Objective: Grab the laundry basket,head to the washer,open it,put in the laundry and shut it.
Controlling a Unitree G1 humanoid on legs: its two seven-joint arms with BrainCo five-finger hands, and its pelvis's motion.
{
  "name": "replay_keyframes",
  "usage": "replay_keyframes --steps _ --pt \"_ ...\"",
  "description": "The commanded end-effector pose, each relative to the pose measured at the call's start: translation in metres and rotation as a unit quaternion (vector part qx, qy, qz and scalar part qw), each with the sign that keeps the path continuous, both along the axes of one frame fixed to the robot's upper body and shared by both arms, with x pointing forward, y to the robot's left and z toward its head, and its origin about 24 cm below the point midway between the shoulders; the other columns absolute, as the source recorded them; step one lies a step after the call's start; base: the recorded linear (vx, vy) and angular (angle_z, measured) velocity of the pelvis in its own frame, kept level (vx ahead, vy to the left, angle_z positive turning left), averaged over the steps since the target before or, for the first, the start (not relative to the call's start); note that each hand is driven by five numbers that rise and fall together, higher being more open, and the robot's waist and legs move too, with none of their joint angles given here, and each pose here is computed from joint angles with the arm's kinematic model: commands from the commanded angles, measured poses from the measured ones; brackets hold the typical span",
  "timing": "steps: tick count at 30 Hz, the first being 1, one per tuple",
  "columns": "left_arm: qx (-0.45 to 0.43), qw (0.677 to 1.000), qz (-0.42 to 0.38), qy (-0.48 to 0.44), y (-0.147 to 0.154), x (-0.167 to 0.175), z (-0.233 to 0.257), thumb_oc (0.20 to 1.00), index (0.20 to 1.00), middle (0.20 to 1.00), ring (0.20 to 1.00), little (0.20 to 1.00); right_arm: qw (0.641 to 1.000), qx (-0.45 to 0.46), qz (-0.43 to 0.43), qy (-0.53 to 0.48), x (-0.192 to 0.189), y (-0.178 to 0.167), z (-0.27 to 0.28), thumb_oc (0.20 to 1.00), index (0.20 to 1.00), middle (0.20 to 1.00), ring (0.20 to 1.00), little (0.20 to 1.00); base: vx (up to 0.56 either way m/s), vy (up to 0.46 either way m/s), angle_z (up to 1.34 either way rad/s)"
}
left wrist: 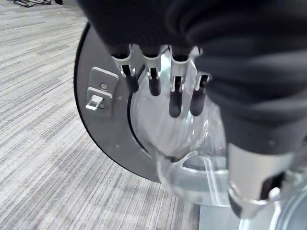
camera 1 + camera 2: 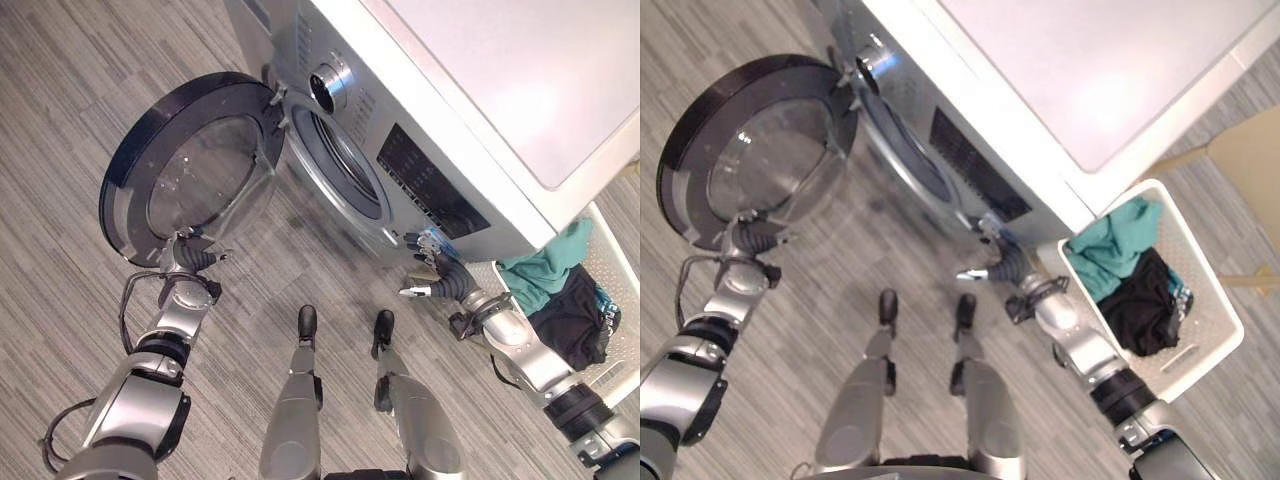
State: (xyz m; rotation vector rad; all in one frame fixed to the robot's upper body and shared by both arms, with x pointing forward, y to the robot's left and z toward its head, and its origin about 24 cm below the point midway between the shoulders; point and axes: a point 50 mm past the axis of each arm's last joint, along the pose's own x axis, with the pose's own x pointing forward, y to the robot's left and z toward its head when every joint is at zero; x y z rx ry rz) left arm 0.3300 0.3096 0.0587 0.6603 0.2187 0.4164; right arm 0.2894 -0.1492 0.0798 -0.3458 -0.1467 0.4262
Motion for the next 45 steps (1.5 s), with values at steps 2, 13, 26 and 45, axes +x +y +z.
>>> replay_keyframes --steps 2,13,26,45 --pt "-0.007 0.998 0.03 0.053 0.007 -0.037 -0.047 1.0 1.0 1.0 1.0 1.0 1.0 0.008 -0.004 -0.005 -0.017 0.003 -0.013 1.0 1.0 1.0 1.0 1.0 0.14 0.013 -0.21" --pt "-0.144 0.959 0.027 0.244 -0.043 -0.163 -0.166 1.0 1.0 1.0 1.0 1.0 0.988 -0.105 -0.117 0.001 -0.032 -0.046 -0.033 1.0 1.0 1.0 1.0 1.0 0.11 0.002 -0.42" --pt "-0.208 0.931 -0.031 0.3 -0.092 -0.186 -0.19 1.0 1.0 1.0 1.0 1.0 0.949 -0.2 -0.24 -0.032 -0.045 -0.084 -0.038 1.0 1.0 1.0 1.0 1.0 0.08 -0.166 -0.54" --pt "-0.164 0.935 -0.05 0.31 -0.071 -0.186 -0.187 1.0 1.0 1.0 1.0 1.0 0.935 -0.34 -0.104 0.005 0.0 -0.041 -0.07 1.0 1.0 1.0 1.0 1.0 0.08 0.089 -0.37"
